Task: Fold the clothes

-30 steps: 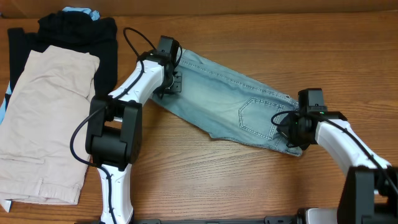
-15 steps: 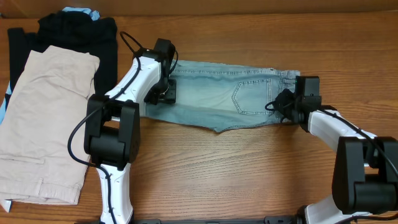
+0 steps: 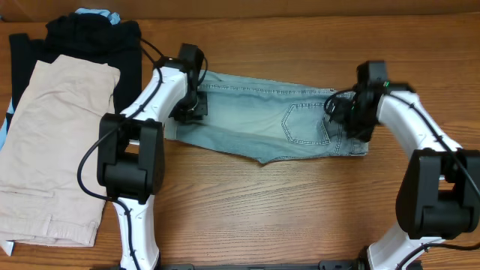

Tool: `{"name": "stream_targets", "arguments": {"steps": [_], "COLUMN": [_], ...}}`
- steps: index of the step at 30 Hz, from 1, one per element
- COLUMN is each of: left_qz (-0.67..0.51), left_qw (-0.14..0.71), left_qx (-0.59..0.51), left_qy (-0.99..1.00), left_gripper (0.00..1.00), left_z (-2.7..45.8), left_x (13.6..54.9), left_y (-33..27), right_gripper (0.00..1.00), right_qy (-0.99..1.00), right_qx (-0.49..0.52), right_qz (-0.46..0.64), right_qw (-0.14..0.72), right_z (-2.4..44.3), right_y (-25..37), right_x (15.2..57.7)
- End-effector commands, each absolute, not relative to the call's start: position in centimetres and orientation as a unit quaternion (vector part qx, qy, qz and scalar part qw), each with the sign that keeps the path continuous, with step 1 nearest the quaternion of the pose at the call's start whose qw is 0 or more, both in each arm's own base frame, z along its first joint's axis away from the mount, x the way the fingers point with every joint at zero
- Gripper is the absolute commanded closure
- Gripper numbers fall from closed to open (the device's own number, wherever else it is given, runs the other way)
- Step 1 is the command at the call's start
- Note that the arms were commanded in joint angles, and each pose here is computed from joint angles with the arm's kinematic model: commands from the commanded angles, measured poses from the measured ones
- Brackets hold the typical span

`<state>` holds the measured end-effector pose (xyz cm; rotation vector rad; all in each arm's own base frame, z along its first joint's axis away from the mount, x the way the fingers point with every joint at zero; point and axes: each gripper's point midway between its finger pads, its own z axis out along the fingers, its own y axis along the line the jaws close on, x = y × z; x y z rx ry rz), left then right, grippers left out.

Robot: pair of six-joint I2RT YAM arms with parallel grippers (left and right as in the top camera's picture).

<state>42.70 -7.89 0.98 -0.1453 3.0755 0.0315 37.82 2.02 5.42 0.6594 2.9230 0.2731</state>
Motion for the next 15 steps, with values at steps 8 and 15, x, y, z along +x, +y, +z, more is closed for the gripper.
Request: {"name": "stream_targets", "arguments": {"steps": [8, 15], "left_qz": [-0.045, -0.075], "left_qw": [0.077, 0.101], "left_qx": [-0.082, -0.058], "left_qy": [0.993, 0.990], "left_gripper": [0.96, 0.96], "left_z": [1.5, 1.8], "left_x": [46.0, 47.3], "left_y": [-6.6, -7.9], "right_gripper": [0.02, 0.02], "right_qy": [0.963, 0.962], "right_qx": [0.242, 0.253], "right_qz": [0.048, 0.048], "right_qw": [0.112, 0.094], "right_z": [8.9, 6.2], "right_y": [-3.9, -5.3], "right_x": [40.0, 38.4]}}
